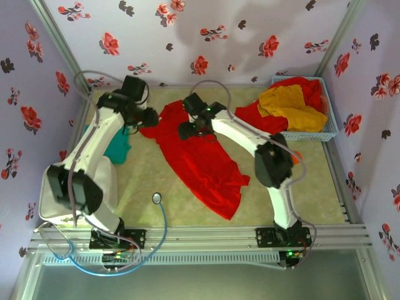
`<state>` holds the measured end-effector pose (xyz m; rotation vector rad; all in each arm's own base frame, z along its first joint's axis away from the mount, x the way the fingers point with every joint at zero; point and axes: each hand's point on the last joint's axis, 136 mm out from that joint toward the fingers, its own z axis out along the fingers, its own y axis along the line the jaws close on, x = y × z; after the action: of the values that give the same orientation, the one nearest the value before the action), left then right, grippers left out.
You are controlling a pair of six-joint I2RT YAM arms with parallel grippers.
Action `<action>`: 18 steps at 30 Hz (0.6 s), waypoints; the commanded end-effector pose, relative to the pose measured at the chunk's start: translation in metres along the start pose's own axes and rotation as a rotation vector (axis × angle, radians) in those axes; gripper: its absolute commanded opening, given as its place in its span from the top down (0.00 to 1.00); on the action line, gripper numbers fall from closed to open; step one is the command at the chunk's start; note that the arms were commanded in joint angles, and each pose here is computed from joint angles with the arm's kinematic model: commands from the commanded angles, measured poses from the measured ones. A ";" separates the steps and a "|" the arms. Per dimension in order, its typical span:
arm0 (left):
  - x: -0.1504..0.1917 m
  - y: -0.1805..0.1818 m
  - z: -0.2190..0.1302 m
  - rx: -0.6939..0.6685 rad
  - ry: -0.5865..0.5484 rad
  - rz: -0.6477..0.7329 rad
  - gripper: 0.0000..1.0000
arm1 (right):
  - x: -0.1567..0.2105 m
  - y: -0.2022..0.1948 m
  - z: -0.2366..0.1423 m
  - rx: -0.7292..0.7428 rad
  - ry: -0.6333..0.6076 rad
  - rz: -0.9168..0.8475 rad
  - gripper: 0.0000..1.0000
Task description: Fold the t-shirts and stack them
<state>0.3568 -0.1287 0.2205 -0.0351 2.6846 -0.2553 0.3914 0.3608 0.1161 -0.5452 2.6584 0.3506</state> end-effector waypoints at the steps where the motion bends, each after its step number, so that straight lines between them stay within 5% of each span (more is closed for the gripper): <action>1: 0.032 0.015 0.012 -0.012 0.018 -0.085 0.61 | -0.005 0.014 0.031 -0.049 0.035 -0.145 0.16; 10: 0.121 0.035 0.014 0.029 0.055 -0.243 0.59 | -0.035 0.004 0.114 -0.013 0.040 -0.128 0.16; 18: 0.164 -0.001 0.050 0.099 0.139 -0.276 0.61 | -0.051 -0.126 0.139 0.124 0.020 0.404 0.18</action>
<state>0.2284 -0.1251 0.1151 -0.3211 2.8142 -0.3944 0.5066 0.3854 0.0323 -0.3784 2.6516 0.4009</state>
